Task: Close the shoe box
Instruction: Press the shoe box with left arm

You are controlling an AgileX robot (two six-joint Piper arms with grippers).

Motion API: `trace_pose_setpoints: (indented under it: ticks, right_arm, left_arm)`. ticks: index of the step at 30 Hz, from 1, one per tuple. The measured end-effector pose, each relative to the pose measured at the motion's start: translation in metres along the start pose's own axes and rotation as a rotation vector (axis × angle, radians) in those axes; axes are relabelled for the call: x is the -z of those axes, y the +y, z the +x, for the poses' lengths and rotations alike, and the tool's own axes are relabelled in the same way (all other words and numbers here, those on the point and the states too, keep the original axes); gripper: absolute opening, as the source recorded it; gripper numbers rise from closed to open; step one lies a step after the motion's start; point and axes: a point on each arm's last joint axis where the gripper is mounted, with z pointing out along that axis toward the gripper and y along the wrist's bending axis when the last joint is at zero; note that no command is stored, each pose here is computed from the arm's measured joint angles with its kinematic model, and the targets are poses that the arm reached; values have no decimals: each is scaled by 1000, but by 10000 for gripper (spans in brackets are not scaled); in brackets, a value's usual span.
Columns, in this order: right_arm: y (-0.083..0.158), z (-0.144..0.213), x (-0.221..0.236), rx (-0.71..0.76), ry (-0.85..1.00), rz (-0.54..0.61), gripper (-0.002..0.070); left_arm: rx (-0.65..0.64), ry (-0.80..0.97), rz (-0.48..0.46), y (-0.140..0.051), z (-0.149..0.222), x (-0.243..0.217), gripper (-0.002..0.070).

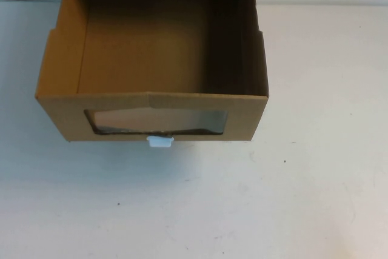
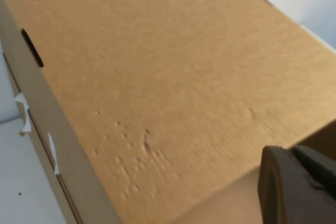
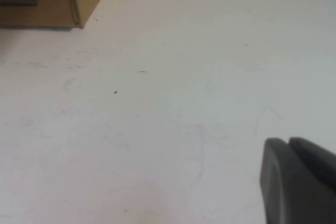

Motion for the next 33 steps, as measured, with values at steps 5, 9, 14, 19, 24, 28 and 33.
trace_pose_setpoints:
  ticks: [5, 9, 14, 19, 24, 28, 33]
  right_arm:
    - [0, 0, 0, 0, 0, 0, -14]
    - [0, 0, 0, 0, 0, 0, -14]
    - [0, 0, 0, 0, 0, 0, -14]
    - [1, -7, 0, -79, -78, -11, -14]
    - [0, -22, 3, -390, -244, -48, -14]
    - [-6, -31, 6, -589, -355, -37, -14]
    - [-3, -31, 6, -696, -330, -79, -14]
  left_arm:
    - [9, 50, 36, 22, 0, -39, -4]
    - [54, 60, 86, 30, 5, -61, -4]
    - [79, 80, 105, 37, 13, -78, -4]
    - [90, 98, 109, 42, 18, -87, -4]
    - [85, 100, 115, 43, 20, -90, -4]
    - [66, 97, 117, 43, 20, -90, -4]
    - [60, 97, 115, 43, 19, -90, -4]
